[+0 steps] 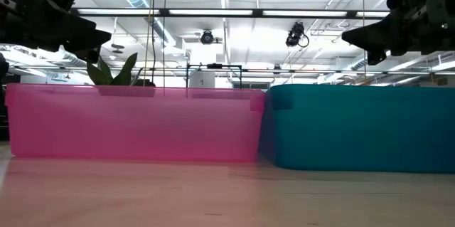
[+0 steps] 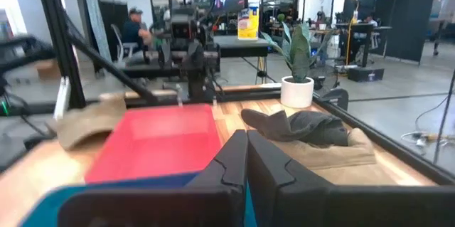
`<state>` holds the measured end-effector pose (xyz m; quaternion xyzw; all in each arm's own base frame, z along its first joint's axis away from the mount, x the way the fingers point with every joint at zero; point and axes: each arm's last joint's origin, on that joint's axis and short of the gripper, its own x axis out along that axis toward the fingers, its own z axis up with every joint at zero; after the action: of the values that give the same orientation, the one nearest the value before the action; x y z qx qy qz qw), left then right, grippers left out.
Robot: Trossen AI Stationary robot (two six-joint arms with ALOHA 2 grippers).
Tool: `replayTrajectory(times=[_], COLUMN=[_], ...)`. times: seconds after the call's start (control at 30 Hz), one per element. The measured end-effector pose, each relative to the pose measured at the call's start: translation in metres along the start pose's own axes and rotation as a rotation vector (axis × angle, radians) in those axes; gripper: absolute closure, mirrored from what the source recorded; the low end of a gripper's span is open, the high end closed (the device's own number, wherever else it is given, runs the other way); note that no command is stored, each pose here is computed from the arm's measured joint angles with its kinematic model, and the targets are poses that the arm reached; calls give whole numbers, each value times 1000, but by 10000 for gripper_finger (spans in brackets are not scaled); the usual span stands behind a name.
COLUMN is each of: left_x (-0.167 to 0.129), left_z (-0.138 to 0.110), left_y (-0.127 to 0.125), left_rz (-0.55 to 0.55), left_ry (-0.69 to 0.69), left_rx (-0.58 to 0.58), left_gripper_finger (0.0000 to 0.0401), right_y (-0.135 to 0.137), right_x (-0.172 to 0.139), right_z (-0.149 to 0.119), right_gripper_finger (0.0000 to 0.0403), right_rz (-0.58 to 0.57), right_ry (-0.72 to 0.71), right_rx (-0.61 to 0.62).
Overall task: Pick & Place hat
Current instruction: Put the bottom black cap into the blue bin
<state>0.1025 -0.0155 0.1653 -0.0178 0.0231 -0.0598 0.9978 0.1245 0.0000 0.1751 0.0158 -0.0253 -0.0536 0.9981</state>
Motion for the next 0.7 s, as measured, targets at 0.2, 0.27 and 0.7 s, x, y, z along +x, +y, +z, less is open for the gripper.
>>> replayTrajectory(times=[0.2, 0.27, 0.7], left_x=[0, 0, 0], left_z=[0, 0, 0], left_y=[0, 0, 0], left_rz=[0, 0, 0], left_ry=[0, 0, 0], left_rx=[0, 0, 0], left_gripper_finger=[240, 240, 240], right_y=[0, 0, -1], right_x=[-2, -4, -20], right_z=[18, 27, 60], right_gripper_finger=[390, 390, 390], right_rz=[3, 0, -30], right_ry=[-182, -282, -659], right_rx=[1, -13, -42])
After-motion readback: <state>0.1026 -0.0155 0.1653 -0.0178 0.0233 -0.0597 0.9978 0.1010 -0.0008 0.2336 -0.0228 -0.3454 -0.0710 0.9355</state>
